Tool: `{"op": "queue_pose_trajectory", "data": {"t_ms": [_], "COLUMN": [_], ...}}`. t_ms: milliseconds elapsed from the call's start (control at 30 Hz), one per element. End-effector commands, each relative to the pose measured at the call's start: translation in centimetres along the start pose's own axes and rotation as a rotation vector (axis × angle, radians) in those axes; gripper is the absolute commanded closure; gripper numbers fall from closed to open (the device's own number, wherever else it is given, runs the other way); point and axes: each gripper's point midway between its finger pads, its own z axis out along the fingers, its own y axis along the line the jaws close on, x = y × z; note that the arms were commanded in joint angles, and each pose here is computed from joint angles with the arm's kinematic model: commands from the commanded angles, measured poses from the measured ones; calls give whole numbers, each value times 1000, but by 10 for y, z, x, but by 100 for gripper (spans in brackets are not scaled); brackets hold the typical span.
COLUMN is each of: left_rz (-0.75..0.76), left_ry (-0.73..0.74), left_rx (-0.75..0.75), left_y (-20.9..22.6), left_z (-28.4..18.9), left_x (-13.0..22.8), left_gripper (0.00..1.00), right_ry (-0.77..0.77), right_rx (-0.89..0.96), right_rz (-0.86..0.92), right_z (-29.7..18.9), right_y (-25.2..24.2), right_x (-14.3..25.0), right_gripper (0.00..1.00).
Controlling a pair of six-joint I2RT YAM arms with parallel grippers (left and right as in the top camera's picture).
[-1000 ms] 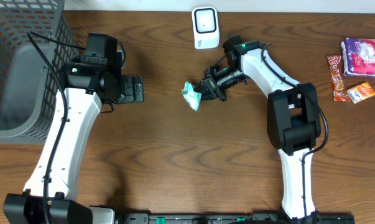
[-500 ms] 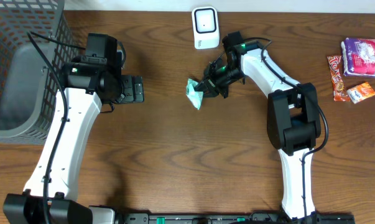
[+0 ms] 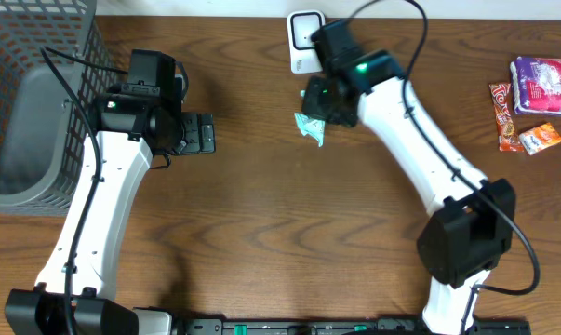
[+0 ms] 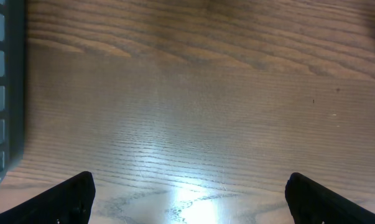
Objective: Scan the item barcode
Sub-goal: 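Raise the wipes pack up to the scanner with the right gripper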
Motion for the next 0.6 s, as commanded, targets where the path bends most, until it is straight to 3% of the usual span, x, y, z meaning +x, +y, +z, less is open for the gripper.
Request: {"op": "queue_pose_trajectory", "data": {"t_ms": [0,200,433,567], "left_rz": [-9,-10,-9,-9], "left_ry": [7,6,6,7], "left_rx": [-18,-18,-18,-18], "left_y": [3,3,3,3], "left_z": [2,2,2,2], "left_x": [1,1,1,1], "left_gripper": [2,2,2,2], "right_ry": [-158,-329,-675,-833], "right_rx": [208,183,28,12], "right_rz": [-167,-164,-326,-386], "right_z": [8,3,-12,7], "right_y": [-11,15,69,83], "right_x": [-14,-40,-123,-157], "right_gripper": [99,99,99,99]}}
